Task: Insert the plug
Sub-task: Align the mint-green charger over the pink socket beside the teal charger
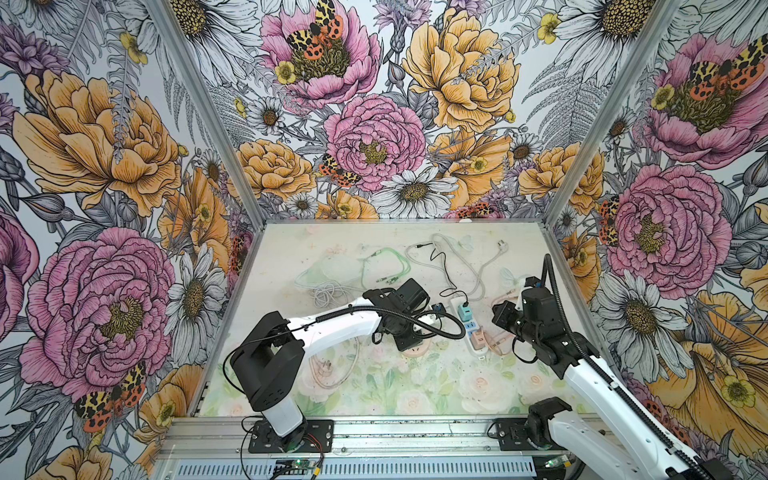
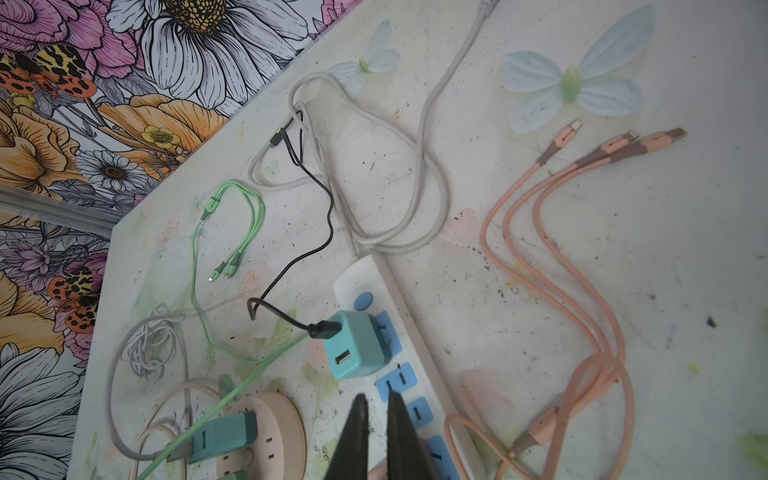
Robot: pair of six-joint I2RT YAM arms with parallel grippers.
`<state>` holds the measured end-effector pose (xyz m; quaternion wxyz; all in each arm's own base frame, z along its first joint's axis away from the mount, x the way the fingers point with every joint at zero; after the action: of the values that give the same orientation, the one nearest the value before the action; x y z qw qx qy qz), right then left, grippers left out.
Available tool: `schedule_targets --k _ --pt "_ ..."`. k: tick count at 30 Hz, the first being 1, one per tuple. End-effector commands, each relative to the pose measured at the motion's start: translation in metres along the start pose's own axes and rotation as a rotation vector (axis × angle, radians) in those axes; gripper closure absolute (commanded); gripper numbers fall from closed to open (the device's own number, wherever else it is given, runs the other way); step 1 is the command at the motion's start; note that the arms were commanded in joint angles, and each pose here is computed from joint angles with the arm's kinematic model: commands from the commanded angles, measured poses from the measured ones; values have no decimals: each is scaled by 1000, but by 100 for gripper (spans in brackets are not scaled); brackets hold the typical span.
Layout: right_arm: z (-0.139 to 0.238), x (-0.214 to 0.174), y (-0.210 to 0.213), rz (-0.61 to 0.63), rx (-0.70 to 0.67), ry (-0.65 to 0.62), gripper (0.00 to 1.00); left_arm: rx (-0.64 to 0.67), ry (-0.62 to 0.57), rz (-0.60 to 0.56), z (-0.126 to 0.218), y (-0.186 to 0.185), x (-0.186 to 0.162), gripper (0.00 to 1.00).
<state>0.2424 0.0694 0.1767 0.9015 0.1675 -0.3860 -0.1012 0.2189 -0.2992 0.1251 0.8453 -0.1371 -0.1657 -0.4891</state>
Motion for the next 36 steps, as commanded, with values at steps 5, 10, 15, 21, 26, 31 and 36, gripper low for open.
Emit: schedule_targets --k 5,10,15,21,26,31,36 --pt "-3 8 4 1 18 -20 87 48 -16 52 12 14 -2 100" --pt "-6 8 6 3 27 -8 87 44 -5 67 10 17 -7 100" --pt "-6 11 8 7 34 -14 88 27 12 76 4 14 -9 100" --pt "-7 11 9 10 39 -10 87 51 10 89 7 16 -12 100" --pt "-9 9 8 12 42 -6 87 74 -20 106 17 16 -12 100" --pt "-10 8 9 16 50 -7 87 76 -5 114 12 16 -18 100" --pt "-9 6 8 20 52 -6 87 68 9 129 5 17 -21 100"
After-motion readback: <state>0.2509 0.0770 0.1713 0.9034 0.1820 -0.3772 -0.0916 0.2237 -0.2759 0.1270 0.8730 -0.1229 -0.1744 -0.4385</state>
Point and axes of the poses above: each gripper's point midway between its finger pads, its own z axis back along the fingers, its own y axis along the line the jaws close on, x = y × z, the point moved 4 cm from there along z, back along the fingers, and after that the axes turned 11 degrees about z, right-handed, at the moved point
